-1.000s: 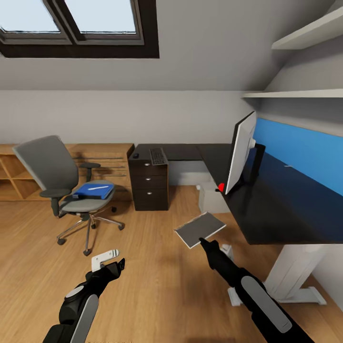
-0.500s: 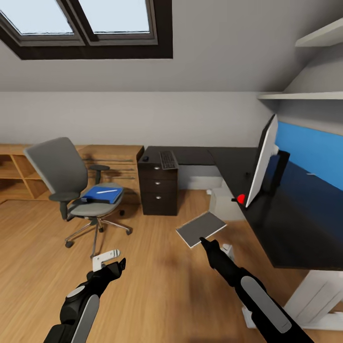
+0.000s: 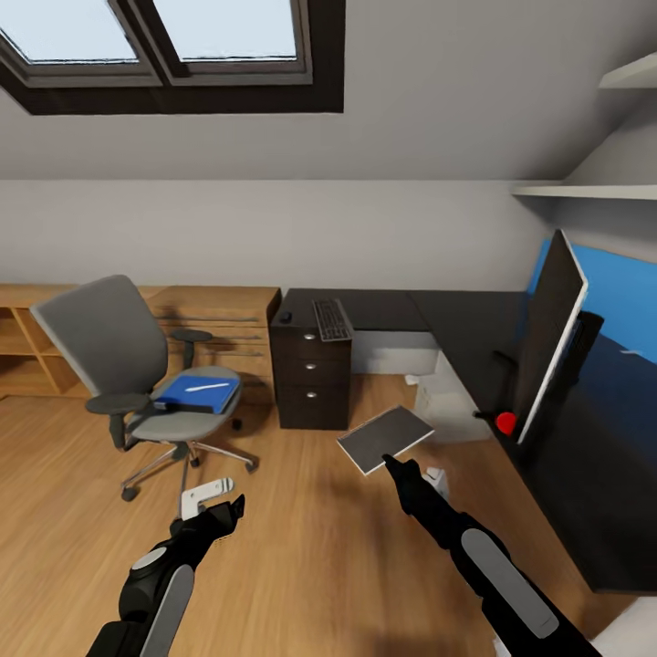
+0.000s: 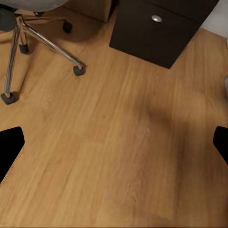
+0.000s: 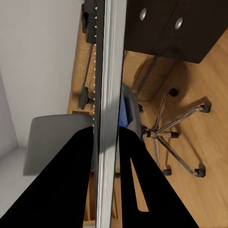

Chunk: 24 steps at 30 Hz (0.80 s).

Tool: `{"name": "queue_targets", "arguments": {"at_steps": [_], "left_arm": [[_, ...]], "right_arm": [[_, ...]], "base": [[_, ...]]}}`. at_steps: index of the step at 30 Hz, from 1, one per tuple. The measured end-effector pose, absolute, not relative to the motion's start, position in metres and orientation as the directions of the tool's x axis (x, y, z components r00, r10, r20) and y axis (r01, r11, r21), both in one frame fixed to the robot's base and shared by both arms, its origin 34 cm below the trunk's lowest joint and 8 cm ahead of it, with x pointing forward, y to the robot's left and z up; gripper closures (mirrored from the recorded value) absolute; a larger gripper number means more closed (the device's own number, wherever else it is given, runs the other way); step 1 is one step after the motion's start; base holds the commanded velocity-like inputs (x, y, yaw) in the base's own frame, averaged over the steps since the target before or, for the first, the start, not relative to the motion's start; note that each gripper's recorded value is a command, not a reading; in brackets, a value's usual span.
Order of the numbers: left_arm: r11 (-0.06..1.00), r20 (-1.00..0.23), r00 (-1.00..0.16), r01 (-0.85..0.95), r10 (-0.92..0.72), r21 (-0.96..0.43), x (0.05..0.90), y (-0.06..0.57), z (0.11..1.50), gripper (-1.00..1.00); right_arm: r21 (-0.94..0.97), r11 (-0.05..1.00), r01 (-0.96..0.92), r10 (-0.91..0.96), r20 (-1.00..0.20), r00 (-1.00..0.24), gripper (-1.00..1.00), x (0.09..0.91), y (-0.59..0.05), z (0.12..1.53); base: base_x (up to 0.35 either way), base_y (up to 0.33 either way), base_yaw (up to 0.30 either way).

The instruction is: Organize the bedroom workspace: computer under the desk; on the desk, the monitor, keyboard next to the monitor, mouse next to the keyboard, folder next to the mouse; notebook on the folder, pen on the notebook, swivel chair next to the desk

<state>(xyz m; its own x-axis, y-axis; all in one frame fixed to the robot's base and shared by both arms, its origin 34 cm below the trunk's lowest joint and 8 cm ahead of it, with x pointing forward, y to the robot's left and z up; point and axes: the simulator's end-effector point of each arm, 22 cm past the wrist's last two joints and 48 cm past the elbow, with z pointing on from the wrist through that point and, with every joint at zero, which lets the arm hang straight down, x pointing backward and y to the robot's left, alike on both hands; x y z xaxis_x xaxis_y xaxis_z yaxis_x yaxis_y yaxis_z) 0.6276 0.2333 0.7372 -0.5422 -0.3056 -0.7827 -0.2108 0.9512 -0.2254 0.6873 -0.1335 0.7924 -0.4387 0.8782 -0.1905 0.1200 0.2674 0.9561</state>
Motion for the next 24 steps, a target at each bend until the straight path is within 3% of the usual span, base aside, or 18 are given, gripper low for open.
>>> {"name": "queue_targets", "arguments": {"at_steps": [8,24], "left_arm": [[0.951,-0.783,-0.543,-0.211,-0.305,-0.224,0.6274,0.2336,0.7370,-1.00],[0.952,-0.783,-0.542,-0.211,-0.304,-0.224,0.6276,0.2339,0.7372,-1.00]], "right_arm": [[0.956,0.269,0.120,0.878,-0.192,-0.438,1.00,0.6874,-0.1341,0.7925],[0.955,0.271,0.118,0.878,-0.195,-0.436,1.00,0.6878,-0.1360,0.7927]], "base": [[0.320,0.096,0.000],[0.324,0.007,0.000]]}}
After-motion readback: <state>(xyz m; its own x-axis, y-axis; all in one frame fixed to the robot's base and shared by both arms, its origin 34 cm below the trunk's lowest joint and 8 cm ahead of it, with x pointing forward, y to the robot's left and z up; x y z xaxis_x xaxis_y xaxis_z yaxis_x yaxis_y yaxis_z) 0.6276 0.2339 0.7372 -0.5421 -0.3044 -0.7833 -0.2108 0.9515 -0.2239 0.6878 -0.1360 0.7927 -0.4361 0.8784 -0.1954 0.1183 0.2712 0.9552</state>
